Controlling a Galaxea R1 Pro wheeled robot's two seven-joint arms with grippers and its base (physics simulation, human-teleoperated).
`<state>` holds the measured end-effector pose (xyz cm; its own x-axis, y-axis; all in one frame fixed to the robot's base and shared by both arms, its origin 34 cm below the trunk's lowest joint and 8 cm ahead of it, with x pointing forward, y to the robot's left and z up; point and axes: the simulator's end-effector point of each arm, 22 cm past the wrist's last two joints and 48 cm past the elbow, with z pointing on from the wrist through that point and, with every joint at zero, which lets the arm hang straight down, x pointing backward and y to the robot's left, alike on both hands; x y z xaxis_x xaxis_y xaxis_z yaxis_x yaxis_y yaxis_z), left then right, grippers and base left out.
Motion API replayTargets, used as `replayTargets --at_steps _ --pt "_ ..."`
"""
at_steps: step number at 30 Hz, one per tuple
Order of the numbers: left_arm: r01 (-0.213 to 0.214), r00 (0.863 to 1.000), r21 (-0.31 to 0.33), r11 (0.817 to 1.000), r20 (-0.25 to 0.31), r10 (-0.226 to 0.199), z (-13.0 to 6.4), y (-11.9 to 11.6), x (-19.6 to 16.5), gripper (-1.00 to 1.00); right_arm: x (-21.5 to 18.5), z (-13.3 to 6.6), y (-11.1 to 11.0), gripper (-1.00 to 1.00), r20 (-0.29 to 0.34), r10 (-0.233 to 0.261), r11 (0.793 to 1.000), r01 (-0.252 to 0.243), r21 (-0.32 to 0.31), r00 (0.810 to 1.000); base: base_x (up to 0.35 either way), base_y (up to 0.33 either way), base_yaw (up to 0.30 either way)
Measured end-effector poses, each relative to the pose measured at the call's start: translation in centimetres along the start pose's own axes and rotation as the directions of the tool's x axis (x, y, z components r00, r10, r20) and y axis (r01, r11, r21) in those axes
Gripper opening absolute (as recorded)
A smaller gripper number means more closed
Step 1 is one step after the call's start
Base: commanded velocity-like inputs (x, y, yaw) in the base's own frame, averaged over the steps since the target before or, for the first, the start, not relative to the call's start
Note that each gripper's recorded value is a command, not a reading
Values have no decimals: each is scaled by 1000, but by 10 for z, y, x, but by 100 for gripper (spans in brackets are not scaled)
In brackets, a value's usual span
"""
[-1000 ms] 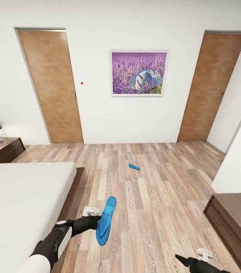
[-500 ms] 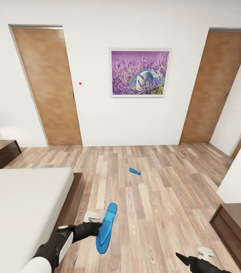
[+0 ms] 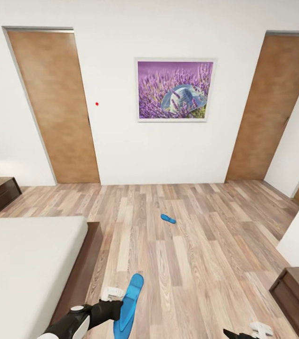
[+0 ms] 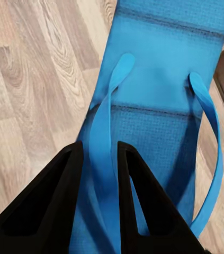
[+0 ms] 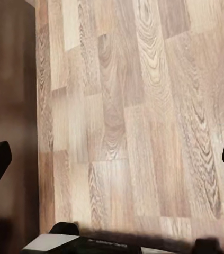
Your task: In the bedroom, move the book from the bed onto either nightstand, and place the two sandals side by side next to the bed.
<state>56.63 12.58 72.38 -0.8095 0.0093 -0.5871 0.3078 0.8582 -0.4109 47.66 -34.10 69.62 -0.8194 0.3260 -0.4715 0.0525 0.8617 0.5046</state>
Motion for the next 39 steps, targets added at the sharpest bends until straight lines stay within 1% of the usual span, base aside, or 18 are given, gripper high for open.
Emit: replayTargets --at_steps 2,5,9,13,16,20,23,24,39 --pt "3 1000 -6 1000 -2 -3 -1 4 12 -100 4 -1 -2 100 -5 5 1000 -5 5 1000 322 0 0" --pt "-1 1000 -34 999 -3 1 -10 23 22 -100 7 -2 -3 100 -9 8 1000 -8 9 1000 322 0 0" --pt "0 1000 -41 999 -7 0 -13 28 30 -100 17 -5 -9 100 -24 23 999 -22 23 999 322 0 0" --pt "-4 1000 -42 999 1 4 -14 28 32 -100 23 -8 -14 100 -26 28 999 -27 33 999 313 0 0" --pt "-6 1000 -42 999 8 6 -14 28 31 -100 24 -8 -15 100 -26 30 999 -29 39 999 122 0 0" --pt "-7 1000 -42 999 7 7 -13 28 32 -100 24 -9 -16 100 -27 31 999 -30 41 999 21 0 0" --pt "1 1000 -38 999 -7 -1 -13 26 40 -100 25 -8 -16 100 -27 31 999 -30 42 999 2 0 0" --pt "3 1000 -31 1000 -19 -3 -11 21 45 -100 25 -7 -14 100 -29 31 999 -30 39 999 0 0 0" --pt "13 1000 -28 1000 -25 -14 -11 17 53 -100 26 -7 -14 100 -29 32 999 -31 39 999 0 0 0"
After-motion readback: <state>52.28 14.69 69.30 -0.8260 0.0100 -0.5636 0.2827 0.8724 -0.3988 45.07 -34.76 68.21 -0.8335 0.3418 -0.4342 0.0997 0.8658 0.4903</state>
